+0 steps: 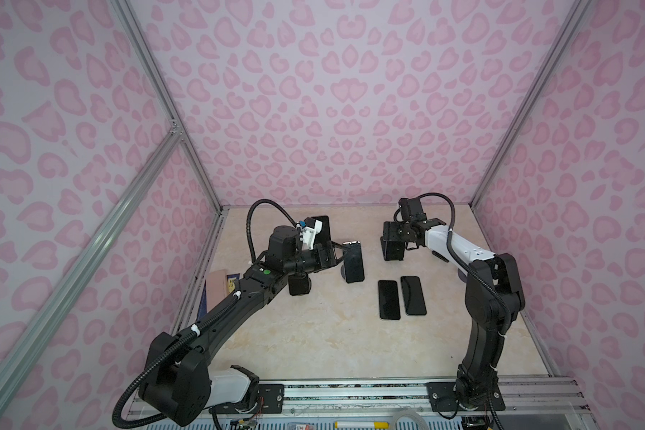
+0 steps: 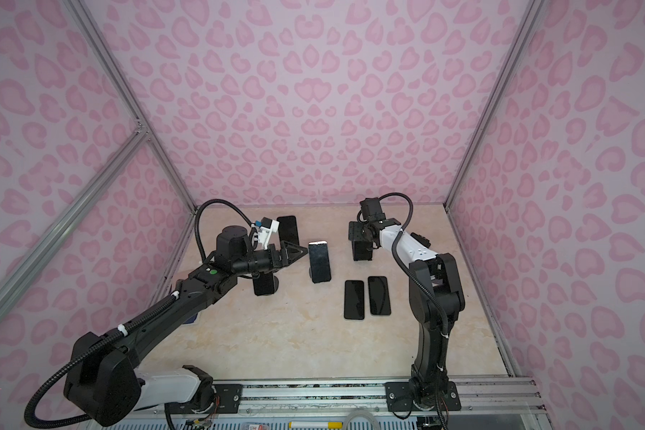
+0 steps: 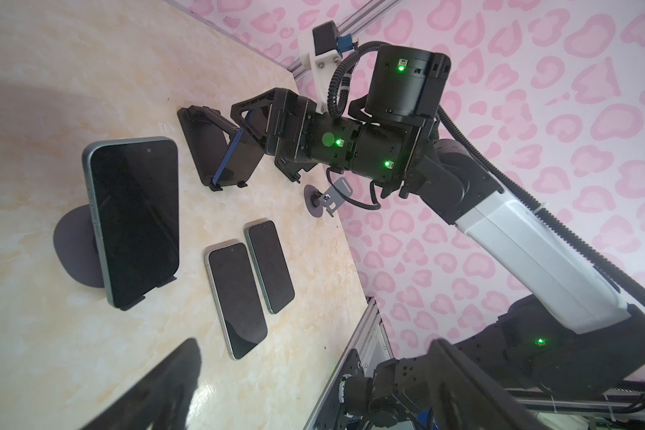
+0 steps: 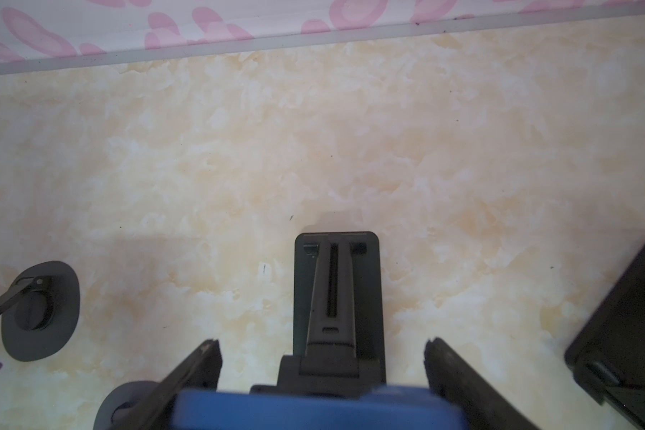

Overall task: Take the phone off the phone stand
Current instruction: 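Lower the right gripper and close it on the blue-framed phone's top edge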

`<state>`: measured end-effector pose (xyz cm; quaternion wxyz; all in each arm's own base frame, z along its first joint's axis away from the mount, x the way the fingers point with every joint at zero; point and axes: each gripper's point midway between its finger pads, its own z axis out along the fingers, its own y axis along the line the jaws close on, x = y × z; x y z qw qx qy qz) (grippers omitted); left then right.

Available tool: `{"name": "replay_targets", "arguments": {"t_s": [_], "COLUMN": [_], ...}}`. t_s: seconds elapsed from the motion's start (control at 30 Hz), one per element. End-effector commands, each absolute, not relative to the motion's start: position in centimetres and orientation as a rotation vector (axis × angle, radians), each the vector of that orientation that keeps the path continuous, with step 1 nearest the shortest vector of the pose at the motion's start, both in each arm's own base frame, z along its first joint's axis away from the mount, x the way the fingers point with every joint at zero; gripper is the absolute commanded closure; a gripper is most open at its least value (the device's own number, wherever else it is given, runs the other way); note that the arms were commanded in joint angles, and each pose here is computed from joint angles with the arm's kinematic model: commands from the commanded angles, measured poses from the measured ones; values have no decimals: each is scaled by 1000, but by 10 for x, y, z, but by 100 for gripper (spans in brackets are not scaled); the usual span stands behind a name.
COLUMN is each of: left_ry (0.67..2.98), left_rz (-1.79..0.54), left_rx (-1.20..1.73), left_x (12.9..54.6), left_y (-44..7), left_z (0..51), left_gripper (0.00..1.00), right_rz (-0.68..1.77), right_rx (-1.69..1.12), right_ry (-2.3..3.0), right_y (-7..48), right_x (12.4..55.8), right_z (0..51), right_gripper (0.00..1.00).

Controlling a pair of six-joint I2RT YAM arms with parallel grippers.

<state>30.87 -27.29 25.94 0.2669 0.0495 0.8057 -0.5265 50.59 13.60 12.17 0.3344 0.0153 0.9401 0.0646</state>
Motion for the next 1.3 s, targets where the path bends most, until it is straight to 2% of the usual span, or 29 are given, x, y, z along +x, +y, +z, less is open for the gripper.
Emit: {"name": "replay_targets", "arguments": {"t_s": [0.0, 0.43, 1.27], "left_ry": [2124, 2128, 2106], "left_rz": [-1433, -1433, -1429], "left_rx": [169, 167, 179], "left_x": [309, 309, 307], "left_y": [-274, -274, -273], "left_z": [273, 272, 278], "left_gripper": [2, 2, 2], "right_rz": [158, 114, 92], "right_rx": [58, 58, 54], "right_ry": [2462, 2460, 2415], "right_y": [134, 127, 120], "right_x": [506, 506, 496], "right_z": [113, 109, 133], "right_gripper": [13, 22, 26]}}
